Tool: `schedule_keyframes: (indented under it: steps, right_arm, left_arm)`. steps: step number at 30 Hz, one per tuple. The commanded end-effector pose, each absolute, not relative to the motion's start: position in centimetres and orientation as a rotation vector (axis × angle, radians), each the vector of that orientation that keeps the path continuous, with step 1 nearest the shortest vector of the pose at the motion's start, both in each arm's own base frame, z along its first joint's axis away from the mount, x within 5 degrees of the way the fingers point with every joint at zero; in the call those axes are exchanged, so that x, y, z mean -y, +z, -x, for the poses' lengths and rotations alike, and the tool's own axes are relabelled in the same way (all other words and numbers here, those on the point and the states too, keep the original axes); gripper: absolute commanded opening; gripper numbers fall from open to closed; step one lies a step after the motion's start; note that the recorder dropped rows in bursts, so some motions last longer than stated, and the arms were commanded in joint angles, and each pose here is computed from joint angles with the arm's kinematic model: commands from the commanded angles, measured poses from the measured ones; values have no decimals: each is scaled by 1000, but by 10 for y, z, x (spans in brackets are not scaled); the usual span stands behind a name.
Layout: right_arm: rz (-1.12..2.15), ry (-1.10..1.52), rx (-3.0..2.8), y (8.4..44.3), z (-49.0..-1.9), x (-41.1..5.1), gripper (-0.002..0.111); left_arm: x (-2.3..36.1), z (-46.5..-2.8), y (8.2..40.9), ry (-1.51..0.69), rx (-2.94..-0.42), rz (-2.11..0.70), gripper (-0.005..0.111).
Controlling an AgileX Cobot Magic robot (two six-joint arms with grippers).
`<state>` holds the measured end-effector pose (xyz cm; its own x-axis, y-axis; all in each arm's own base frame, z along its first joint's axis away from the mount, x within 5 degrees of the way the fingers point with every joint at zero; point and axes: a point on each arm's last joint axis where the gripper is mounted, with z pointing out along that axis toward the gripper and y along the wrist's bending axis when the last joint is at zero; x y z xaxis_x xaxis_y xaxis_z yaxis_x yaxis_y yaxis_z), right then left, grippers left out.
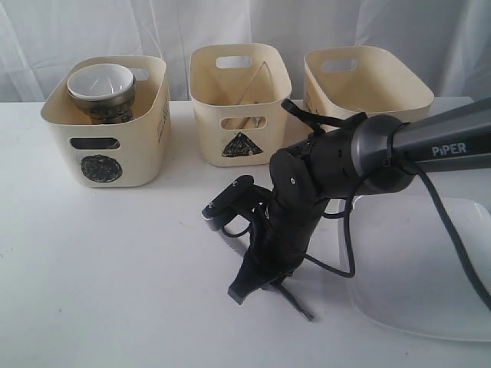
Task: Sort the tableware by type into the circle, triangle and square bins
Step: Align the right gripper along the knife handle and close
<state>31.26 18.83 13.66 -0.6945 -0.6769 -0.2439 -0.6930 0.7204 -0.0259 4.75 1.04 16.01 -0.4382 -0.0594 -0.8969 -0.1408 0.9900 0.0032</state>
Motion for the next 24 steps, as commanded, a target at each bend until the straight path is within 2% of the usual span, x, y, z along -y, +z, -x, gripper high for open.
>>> schedule_keyframes:
  steps: [1,6,10,14,17,24]
  right_arm:
    - [1111,93,-2720,134,-311,-185,27]
    - [1189,131,-2761,133,-304,-185,28]
    - [1190,138,-2765,133,-304,-185,38]
    - [1202,137,-2744,133,-305,-186,39]
    - [1195,137,-2724,134,-306,-186,35]
    - [1177,137,-2689,134,-310,-188,16]
  left_arm:
    - [-10,-46,156,87,-2054,149,0]
    - [-10,-46,156,87,-2054,149,0]
    - [-10,-46,156,87,-2054,149,0]
    - [-10,-46,156,87,-2054,149,0]
    - [-10,-46,156,87,-2054,149,0]
    - [-10,-46,156,87,-2054,149,0]
